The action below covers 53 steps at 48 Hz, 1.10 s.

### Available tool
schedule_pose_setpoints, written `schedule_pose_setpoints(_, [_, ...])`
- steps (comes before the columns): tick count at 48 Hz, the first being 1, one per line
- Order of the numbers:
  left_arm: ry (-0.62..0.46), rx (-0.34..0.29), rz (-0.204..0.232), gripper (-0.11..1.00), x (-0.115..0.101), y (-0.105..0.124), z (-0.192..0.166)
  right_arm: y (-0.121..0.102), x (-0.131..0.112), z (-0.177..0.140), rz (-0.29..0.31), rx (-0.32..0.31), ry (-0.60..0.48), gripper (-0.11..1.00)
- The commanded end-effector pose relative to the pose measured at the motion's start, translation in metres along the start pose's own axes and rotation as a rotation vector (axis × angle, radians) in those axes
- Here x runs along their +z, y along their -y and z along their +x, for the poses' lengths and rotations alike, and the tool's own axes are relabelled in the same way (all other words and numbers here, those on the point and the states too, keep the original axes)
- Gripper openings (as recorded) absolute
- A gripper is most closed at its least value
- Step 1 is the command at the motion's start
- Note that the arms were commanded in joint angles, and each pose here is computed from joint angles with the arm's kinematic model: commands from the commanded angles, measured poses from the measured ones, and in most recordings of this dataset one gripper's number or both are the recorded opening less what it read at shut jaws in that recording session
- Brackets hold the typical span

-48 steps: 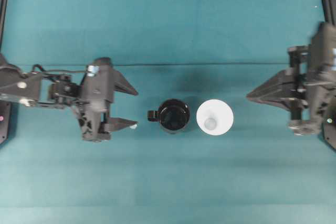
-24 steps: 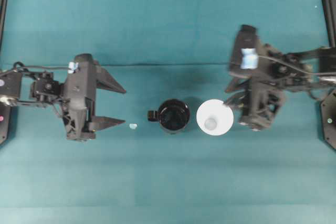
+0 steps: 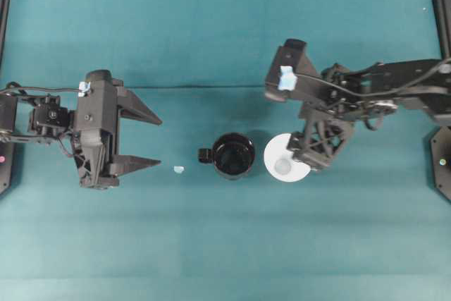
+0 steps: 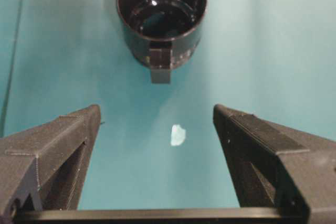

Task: Put the paper cup into the moved cup holder.
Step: 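Reach the right gripper over the white paper cup and grasp its rim, then lift the paper cup with the right gripper and carry it over the holder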

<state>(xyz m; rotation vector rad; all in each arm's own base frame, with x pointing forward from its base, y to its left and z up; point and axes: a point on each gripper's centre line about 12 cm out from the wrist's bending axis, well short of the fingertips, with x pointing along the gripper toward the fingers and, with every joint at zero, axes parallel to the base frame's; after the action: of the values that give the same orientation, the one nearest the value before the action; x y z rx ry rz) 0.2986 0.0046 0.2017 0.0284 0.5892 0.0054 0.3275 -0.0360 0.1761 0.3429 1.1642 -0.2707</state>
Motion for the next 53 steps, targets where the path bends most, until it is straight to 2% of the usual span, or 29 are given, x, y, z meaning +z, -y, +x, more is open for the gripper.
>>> schedule_pose_setpoints(1, [0.02,0.001,0.0,0.88,0.006,0.0,-0.002,-0.001,0.004,0.005,0.011,0.007,0.027,0.91])
schedule_pose_setpoints(23, [0.011,0.0,-0.002,0.88,0.002,0.0,-0.002,0.003,-0.01,0.034,0.011,-0.013,-0.036,0.91])
schedule_pose_setpoints(31, [0.012,0.0,-0.002,0.88,0.002,0.0,-0.002,0.003,-0.009,0.036,0.016,-0.012,-0.03,0.85])
schedule_pose_setpoints(36, [0.011,0.0,-0.002,0.88,0.002,0.0,-0.002,0.002,-0.007,0.035,0.021,-0.006,-0.019,0.71])
schedule_pose_setpoints(42, [0.009,-0.001,-0.001,0.88,0.001,0.0,-0.002,0.001,-0.006,0.034,0.025,-0.003,-0.018,0.37])
schedule_pose_setpoints(47, [0.011,0.0,-0.003,0.88,0.002,0.0,-0.002,0.0,-0.006,0.03,0.035,0.001,-0.031,0.14])
schedule_pose_setpoints(53, [0.011,0.0,-0.003,0.88,0.002,0.0,-0.002,-0.001,-0.004,0.017,0.043,0.003,-0.049,0.03])
